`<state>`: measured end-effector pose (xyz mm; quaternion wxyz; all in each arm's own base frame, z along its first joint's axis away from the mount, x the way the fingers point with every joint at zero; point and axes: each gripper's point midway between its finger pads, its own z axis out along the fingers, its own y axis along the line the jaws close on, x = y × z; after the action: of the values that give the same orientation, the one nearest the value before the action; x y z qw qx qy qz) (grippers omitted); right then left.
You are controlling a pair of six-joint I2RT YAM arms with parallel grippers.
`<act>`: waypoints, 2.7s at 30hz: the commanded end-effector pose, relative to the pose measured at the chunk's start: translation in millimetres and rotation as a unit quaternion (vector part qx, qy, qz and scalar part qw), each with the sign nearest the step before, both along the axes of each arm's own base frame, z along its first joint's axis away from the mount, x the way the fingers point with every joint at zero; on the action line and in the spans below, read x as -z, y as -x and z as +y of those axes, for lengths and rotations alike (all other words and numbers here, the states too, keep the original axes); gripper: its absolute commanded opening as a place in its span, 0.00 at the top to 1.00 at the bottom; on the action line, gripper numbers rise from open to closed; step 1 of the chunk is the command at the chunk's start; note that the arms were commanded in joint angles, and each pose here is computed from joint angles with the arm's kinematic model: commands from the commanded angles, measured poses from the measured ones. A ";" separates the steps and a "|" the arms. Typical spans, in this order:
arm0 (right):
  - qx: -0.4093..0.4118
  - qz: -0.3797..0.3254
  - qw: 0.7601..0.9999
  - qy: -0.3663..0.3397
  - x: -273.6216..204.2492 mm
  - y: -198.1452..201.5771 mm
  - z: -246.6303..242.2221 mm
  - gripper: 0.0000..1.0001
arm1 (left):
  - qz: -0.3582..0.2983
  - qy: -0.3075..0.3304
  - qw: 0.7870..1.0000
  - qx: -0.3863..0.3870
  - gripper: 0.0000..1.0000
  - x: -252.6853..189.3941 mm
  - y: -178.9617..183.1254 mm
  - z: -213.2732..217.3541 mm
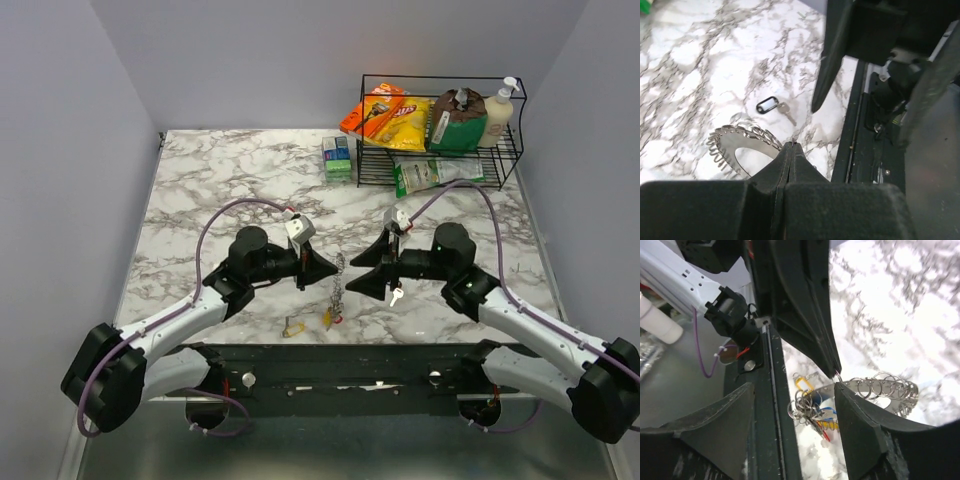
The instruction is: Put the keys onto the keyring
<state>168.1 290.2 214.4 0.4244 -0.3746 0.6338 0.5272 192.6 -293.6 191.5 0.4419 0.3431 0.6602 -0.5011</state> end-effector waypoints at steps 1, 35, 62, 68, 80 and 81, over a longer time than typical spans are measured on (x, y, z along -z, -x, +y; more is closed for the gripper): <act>-0.017 -0.048 0.997 0.063 8.3 0.3 -6.2 0.23 | -0.010 -0.055 0.998 -0.030 1.00 5.7 -7.2 6.8; -0.168 -0.012 0.985 0.020 7.6 15.8 24.0 0.45 | -0.057 -0.064 0.990 0.114 1.00 -25.0 48.6 0.5; -0.180 0.027 0.983 0.038 33.5 19.9 22.8 0.59 | -0.075 -0.048 0.990 0.109 1.00 -40.2 47.8 -2.4; -0.177 0.039 0.982 0.044 37.7 16.6 24.9 0.75 | -0.077 -0.041 0.990 0.110 1.00 -43.1 47.8 -4.1; -0.148 0.031 0.987 0.049 32.6 7.8 25.8 1.00 | -0.078 -0.039 0.992 0.089 1.00 -48.4 42.2 -4.6; -0.144 0.029 0.988 0.049 31.3 6.4 26.1 1.00 | -0.079 -0.037 0.993 0.085 0.98 -51.1 40.3 -5.1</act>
<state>151.2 313.5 178.4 0.2809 -0.4735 0.6009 0.5795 148.3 -290.2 199.9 0.3843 0.4523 0.6534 -0.4699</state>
